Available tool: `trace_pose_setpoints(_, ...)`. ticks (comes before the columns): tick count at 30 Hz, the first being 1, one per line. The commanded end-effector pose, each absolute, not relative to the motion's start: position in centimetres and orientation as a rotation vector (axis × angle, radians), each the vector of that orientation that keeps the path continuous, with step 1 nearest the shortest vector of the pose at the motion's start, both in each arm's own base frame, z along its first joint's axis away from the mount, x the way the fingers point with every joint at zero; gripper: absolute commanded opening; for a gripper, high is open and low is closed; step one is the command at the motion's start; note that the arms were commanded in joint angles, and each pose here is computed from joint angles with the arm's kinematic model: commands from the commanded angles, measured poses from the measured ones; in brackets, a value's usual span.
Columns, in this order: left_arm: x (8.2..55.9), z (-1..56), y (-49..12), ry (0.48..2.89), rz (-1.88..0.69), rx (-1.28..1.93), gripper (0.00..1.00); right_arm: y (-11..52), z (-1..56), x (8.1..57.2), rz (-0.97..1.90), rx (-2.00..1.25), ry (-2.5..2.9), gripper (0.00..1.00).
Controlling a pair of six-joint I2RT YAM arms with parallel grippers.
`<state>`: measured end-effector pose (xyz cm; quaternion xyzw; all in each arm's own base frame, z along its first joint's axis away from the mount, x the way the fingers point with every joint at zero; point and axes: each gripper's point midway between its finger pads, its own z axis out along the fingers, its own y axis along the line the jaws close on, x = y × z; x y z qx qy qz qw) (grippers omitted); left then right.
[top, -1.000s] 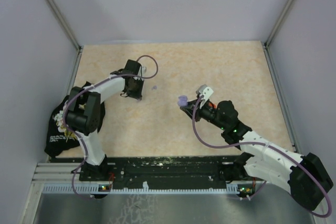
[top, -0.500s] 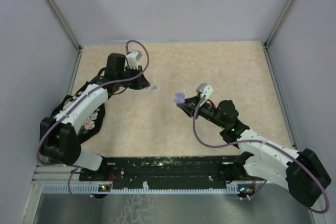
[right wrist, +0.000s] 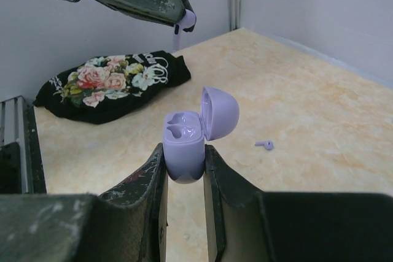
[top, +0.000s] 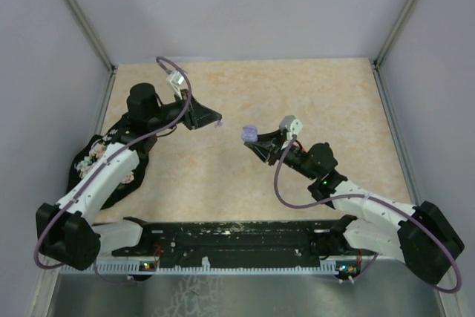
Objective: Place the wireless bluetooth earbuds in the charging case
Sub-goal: Place the earbud in the charging case.
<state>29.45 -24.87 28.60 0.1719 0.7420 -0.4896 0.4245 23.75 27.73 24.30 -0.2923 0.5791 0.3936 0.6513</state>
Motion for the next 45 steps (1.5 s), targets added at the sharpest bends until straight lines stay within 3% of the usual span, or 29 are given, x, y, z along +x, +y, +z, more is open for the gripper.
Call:
trace_pose_setpoints(1,26.5,33.0,-25.8,1.673,-1.418,0.486,0.12,28.4,29.0,23.1,0.94,-0.637,1.151,0.0)
trace_pose_setpoints(17,22.6,37.8,-27.7,1.469,-1.563,0.512,0.12,30.2,32.9,22.5,0.963,-0.61,1.022,0.0)
trace_pose_setpoints(45,21.2,36.8,-31.0,1.468,-1.503,0.581,0.12,30.6,35.5,21.2,0.984,-0.609,0.924,0.0)
